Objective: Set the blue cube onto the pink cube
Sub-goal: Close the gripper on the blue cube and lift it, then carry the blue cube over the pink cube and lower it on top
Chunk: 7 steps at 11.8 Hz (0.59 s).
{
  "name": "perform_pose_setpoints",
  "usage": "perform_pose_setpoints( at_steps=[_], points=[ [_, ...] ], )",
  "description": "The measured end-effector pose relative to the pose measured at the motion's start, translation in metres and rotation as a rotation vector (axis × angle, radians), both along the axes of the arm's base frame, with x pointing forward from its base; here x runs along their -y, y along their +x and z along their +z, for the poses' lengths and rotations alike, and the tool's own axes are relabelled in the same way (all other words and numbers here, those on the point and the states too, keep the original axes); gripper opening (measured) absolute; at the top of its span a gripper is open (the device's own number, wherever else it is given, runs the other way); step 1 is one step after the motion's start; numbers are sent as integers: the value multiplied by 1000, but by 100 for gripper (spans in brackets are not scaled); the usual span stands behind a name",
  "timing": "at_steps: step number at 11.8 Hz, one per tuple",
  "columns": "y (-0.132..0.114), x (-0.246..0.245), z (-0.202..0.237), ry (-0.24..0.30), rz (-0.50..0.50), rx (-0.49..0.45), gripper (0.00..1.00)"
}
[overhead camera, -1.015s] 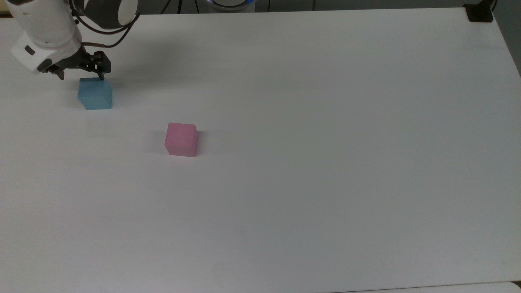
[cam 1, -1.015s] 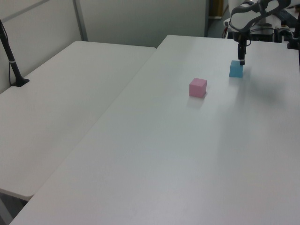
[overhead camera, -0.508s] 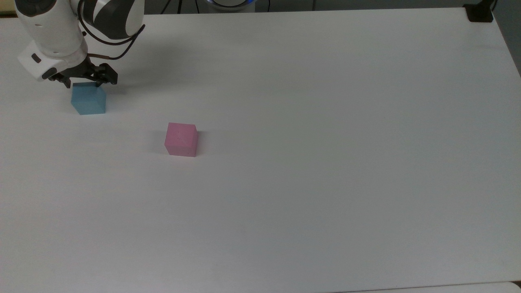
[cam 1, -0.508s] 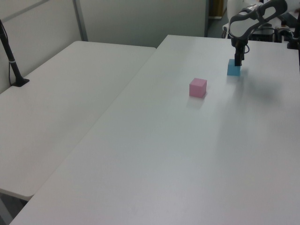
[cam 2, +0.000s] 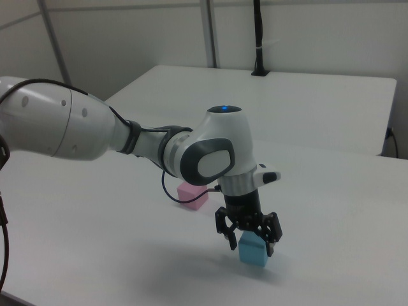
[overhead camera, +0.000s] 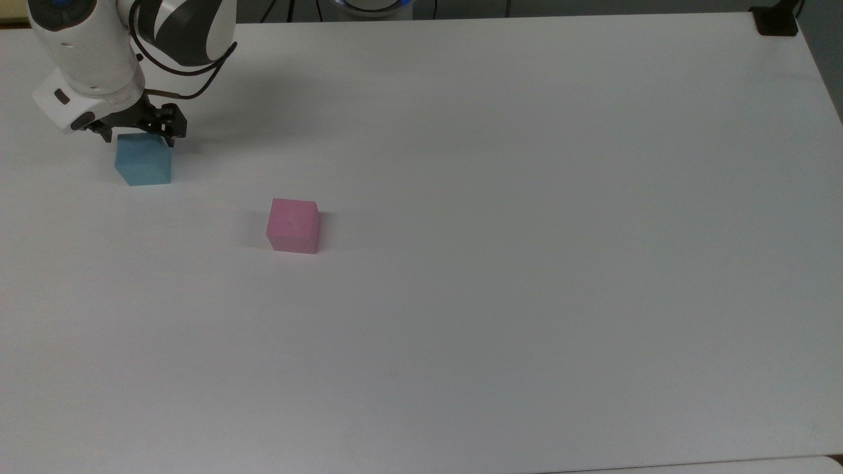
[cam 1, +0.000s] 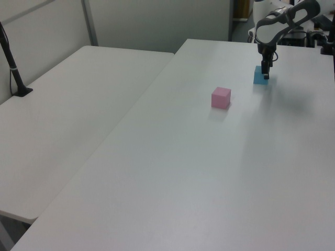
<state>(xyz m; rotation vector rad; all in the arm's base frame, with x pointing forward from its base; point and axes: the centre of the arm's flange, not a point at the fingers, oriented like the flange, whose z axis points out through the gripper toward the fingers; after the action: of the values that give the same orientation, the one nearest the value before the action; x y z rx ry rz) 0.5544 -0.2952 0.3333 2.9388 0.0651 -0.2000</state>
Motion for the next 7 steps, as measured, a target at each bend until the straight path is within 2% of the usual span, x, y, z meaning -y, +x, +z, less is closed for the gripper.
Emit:
perform_pose_setpoints(
  at_steps=[3,5,6,7],
  points=[
    [0,1,1,2,-4,3,100],
    [1,0,0,8,-9,17,96],
    [5,0,-2,0,-6,39,91],
    [7,0,-6,-5,-3,47,74]
  ],
)
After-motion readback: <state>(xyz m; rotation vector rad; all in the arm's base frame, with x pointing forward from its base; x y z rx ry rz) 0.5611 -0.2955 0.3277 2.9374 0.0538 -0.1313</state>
